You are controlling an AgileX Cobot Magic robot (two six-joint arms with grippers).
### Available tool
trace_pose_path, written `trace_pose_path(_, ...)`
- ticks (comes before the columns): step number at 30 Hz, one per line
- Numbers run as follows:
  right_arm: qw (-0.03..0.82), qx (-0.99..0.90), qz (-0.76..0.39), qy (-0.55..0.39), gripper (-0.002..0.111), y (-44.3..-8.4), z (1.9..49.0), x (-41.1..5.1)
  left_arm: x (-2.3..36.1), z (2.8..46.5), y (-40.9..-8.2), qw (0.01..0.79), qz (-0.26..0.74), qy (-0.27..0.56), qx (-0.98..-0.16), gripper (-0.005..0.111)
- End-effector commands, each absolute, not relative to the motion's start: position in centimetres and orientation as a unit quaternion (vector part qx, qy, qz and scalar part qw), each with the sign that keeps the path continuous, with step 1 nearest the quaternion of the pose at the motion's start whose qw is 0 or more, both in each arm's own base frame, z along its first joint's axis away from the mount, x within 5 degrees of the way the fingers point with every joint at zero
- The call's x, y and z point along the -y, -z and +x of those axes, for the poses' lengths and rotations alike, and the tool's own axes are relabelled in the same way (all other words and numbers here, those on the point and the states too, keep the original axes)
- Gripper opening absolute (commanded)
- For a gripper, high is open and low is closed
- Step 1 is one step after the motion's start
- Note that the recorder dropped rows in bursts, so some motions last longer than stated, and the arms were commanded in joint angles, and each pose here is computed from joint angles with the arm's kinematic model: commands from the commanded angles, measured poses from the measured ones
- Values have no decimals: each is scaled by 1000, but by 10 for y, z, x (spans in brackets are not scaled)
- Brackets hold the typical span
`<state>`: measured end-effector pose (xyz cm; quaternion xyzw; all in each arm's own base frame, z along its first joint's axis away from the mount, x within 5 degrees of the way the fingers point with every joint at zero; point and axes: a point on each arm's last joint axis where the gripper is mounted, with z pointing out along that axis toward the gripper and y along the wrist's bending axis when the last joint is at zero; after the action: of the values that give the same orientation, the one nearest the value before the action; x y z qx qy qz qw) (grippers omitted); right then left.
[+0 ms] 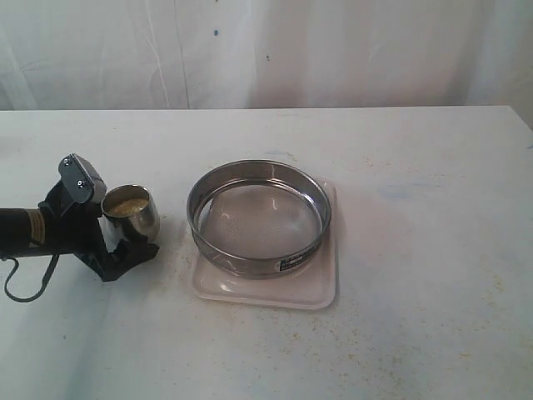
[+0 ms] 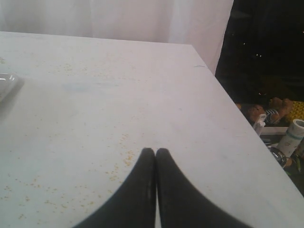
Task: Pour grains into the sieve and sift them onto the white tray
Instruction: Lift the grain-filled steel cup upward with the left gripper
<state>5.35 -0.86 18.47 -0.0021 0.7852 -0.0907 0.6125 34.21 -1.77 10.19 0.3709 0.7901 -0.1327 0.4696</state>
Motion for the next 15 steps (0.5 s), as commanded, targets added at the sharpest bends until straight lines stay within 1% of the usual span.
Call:
trace_pose_path(1,617,-782,-5,91,0,-185,54,8,16,342,-100,460,374,126,-795,105)
trace_pose_path(6,617,-782,-5,91,0,-185,54,8,14,343,-99,456,367,117,-802,105)
trace_pose_path(11,617,-782,-5,91,0,-185,54,8,9,349,-102,476,299,113,-820,105)
trace_pose_path(15,617,-782,-5,91,0,-185,54,8,11,350,-105,491,290,122,-812,105)
